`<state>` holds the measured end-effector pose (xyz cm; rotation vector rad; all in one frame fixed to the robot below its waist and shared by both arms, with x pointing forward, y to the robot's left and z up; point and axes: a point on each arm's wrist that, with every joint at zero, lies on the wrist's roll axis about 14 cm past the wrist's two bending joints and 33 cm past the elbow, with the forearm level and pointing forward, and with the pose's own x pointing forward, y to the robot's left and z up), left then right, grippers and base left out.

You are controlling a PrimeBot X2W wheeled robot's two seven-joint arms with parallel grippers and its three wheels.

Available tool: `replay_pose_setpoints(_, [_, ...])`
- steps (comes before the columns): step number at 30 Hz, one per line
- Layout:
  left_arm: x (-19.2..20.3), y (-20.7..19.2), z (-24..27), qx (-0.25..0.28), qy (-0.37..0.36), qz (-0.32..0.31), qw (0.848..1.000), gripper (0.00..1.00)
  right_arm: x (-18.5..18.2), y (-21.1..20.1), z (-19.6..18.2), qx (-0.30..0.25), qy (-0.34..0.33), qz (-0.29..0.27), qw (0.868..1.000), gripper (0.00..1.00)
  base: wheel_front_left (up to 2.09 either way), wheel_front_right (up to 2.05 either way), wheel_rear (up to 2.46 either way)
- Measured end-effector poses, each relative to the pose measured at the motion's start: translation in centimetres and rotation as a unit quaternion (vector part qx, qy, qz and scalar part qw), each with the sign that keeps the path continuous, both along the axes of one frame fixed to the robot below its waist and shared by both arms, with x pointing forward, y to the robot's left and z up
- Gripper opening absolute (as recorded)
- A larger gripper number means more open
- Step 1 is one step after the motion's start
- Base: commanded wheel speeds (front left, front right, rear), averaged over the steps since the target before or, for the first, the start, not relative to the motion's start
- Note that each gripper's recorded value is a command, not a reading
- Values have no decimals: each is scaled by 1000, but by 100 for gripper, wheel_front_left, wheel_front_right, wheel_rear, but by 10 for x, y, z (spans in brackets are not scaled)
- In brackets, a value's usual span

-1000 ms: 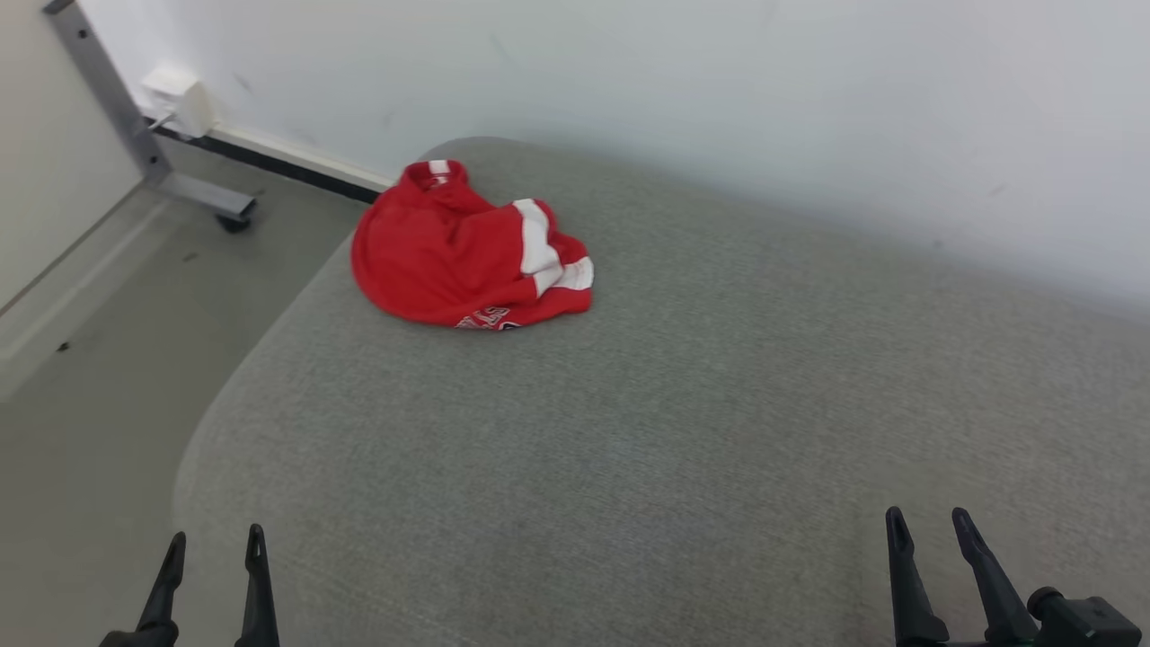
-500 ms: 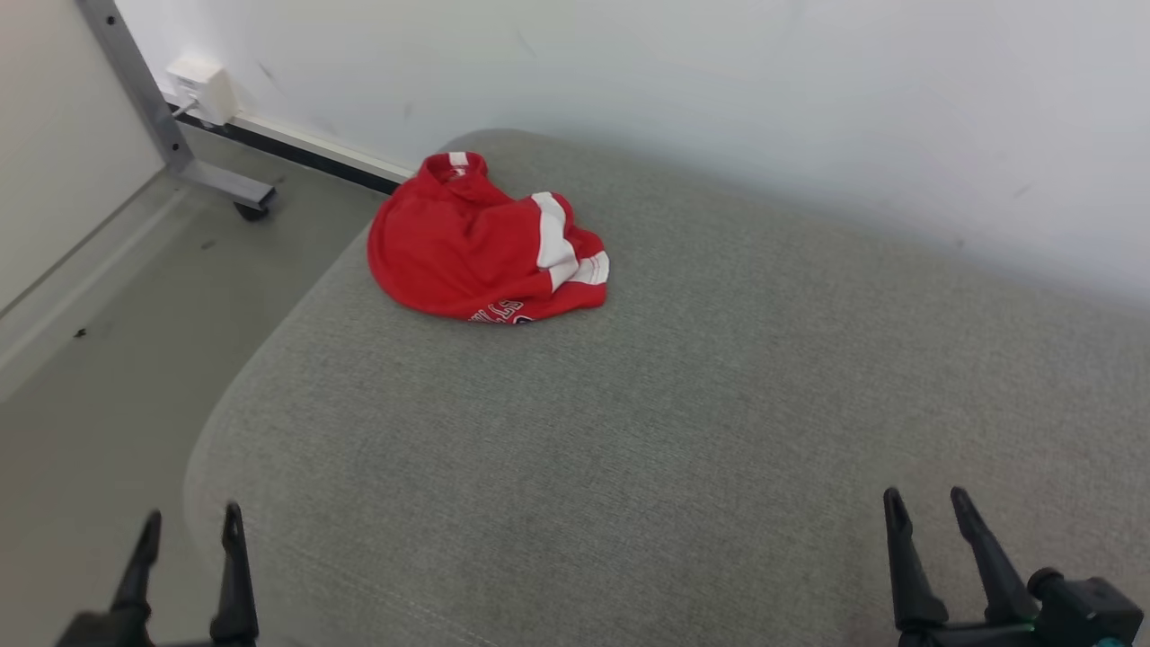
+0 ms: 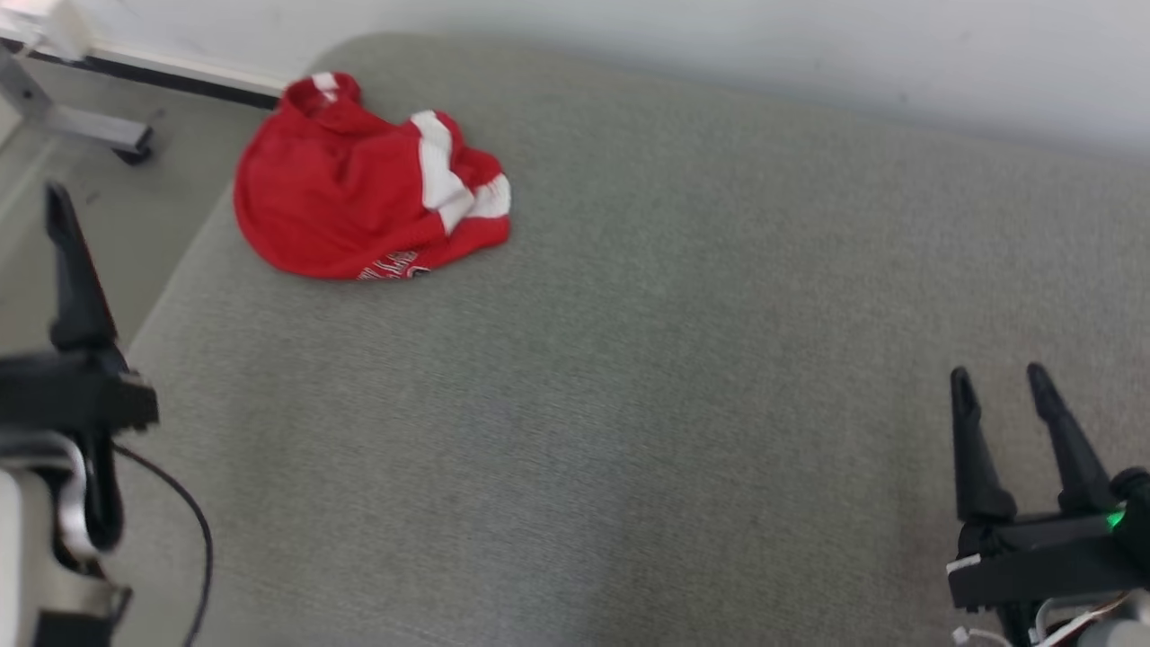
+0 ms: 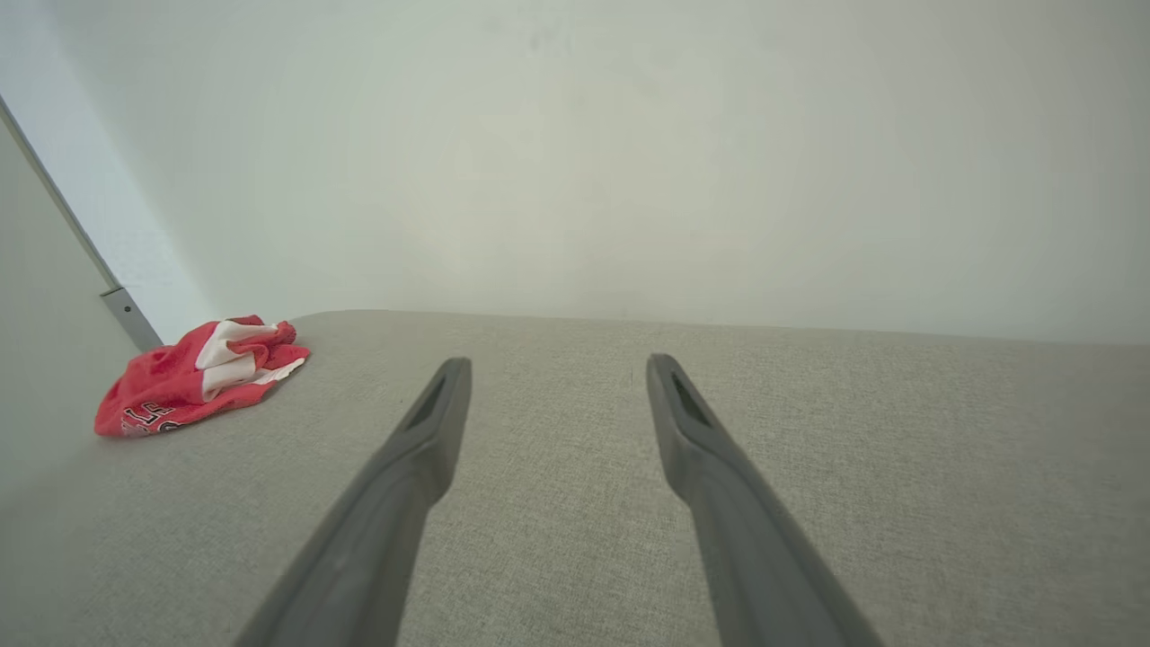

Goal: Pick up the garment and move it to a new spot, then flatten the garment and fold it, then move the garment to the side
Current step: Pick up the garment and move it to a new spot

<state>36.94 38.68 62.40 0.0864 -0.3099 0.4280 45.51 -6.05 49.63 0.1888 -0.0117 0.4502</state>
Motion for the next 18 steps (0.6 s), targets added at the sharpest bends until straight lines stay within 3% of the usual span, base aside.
replay_pose_setpoints(9, [91,-2,13,12,-10,-28,999,100,22,-55,-18,-22,6,-68,997,100,0,0,0])
replay_pose_setpoints(18, [188,-19,-56,-12,75,-72,994,100,24,-114,-42,-70,32,-136,988,100,0,0,0])
